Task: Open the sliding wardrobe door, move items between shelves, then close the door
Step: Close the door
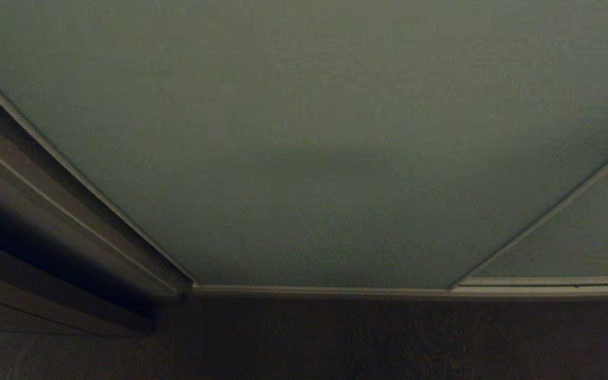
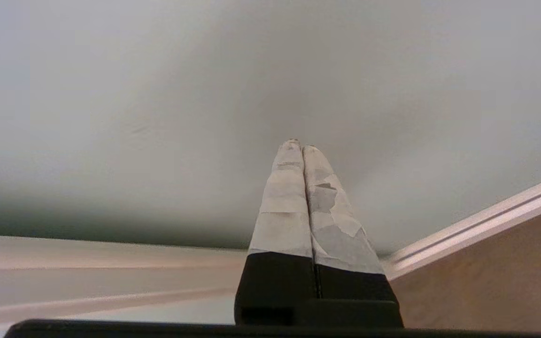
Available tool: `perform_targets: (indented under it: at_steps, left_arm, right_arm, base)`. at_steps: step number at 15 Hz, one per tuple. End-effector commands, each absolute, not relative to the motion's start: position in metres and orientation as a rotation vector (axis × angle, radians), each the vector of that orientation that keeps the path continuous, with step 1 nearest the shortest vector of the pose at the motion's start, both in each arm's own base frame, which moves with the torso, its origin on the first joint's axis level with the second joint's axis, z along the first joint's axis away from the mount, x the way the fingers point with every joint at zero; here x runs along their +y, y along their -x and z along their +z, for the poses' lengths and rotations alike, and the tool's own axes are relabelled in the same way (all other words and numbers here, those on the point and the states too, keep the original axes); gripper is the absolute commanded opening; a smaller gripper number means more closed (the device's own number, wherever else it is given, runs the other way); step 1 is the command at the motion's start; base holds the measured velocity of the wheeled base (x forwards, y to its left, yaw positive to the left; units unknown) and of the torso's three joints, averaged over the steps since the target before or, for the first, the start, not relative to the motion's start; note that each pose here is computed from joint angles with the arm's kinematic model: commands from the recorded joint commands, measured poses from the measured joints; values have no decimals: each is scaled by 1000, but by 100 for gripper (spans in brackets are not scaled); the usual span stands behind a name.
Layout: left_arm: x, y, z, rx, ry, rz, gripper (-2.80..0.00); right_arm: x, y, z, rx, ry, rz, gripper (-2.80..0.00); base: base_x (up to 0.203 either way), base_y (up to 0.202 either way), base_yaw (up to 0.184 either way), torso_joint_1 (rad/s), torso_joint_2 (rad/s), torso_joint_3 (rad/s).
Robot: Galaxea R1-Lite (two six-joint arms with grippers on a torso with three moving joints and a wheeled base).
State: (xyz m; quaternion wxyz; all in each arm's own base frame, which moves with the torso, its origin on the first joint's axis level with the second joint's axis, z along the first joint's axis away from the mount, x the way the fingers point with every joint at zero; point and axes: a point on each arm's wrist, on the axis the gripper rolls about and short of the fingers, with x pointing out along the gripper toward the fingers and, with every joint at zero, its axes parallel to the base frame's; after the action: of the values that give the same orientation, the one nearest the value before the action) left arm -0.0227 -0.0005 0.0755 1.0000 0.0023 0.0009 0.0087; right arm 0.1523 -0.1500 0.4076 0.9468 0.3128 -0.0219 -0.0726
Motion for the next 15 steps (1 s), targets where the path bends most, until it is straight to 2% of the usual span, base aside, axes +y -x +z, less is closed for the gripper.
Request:
perform_targets:
  at_steps: [1,6,9,11,15]
  left_arm:
    - [0,23,76,3,-5,18,-280]
    - [0,23,76,3,-5,18,-280]
    - [0,23,76,3,-5,18,-280]
    - [0,23,76,3,-5,18,-280]
    - [0,23,76,3,-5,18,-280]
  right_arm:
    - [-127,-133,417,-86,-574,-153,-280]
    - [-67,-84,418,-183,-400,-206,-280]
    - [-30,-59,401,-218,-309,-191,-280]
    - [-7,-33,381,-216,-225,-90,-280]
    - [12,39,302,-241,-76,26,-280]
  base:
    - [0,0,0,0,0,0]
    - [0,0,0,0,0,0]
    - [0,0,0,0,0,0]
    - [0,0,0,0,0,0]
    - [0,0,0,0,0,0]
